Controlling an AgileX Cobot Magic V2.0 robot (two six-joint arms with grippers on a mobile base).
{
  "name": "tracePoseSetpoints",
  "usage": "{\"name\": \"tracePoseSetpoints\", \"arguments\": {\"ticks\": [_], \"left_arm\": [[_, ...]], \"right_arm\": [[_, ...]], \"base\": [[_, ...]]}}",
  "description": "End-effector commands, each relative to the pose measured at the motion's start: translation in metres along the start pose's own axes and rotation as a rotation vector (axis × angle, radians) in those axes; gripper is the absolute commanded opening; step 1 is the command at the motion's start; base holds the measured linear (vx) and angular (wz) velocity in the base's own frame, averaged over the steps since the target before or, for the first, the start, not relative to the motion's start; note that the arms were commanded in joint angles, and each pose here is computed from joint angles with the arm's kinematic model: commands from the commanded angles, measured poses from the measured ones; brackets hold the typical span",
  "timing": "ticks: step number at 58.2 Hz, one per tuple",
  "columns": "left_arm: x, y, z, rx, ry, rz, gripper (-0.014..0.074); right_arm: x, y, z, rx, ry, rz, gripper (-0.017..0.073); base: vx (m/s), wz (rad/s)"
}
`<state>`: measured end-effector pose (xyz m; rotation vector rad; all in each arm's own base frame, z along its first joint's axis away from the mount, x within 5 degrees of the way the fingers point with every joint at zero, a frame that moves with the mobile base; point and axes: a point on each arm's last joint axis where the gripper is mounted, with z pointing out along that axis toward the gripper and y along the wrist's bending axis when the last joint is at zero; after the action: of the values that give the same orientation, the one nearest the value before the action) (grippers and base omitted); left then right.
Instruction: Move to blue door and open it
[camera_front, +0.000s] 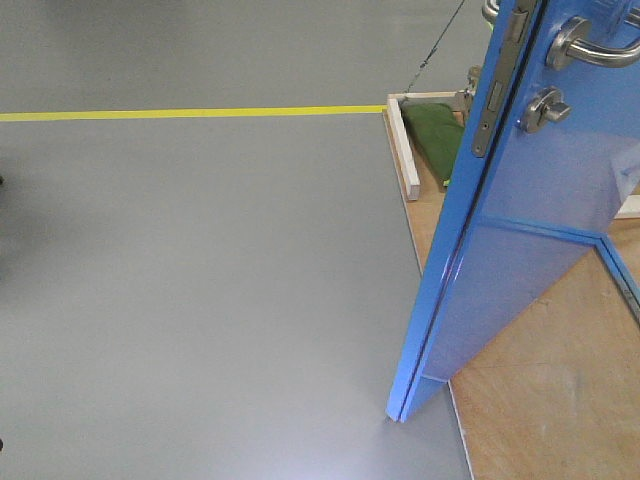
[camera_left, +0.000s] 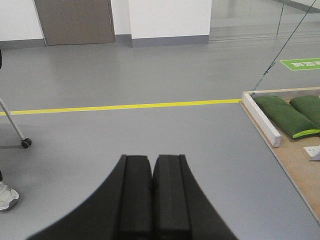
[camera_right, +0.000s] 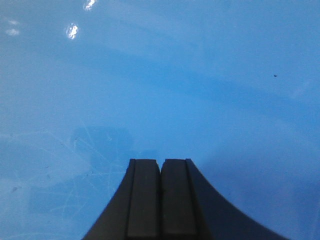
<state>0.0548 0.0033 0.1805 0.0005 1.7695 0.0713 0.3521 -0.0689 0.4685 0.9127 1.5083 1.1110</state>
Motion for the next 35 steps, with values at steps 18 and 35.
{"name": "tracePoseSetpoints", "arguments": {"ticks": [18, 35], "left_arm": [[-0.0167, 0.0004, -0.0042, 0.000, -0.122, -0.010, 0.0073], [-0.0167, 0.0004, -0.0042, 0.000, -0.122, -0.010, 0.0073]], "right_arm": [[-0.0023, 0.0261, -0.0158, -0.083, -0.054, -0.018, 0.0011], [-0.0023, 0.0261, -0.0158, -0.083, -0.054, -0.018, 0.0011]], "base": [[0.00, 0.02], [0.02, 0.06]]}}
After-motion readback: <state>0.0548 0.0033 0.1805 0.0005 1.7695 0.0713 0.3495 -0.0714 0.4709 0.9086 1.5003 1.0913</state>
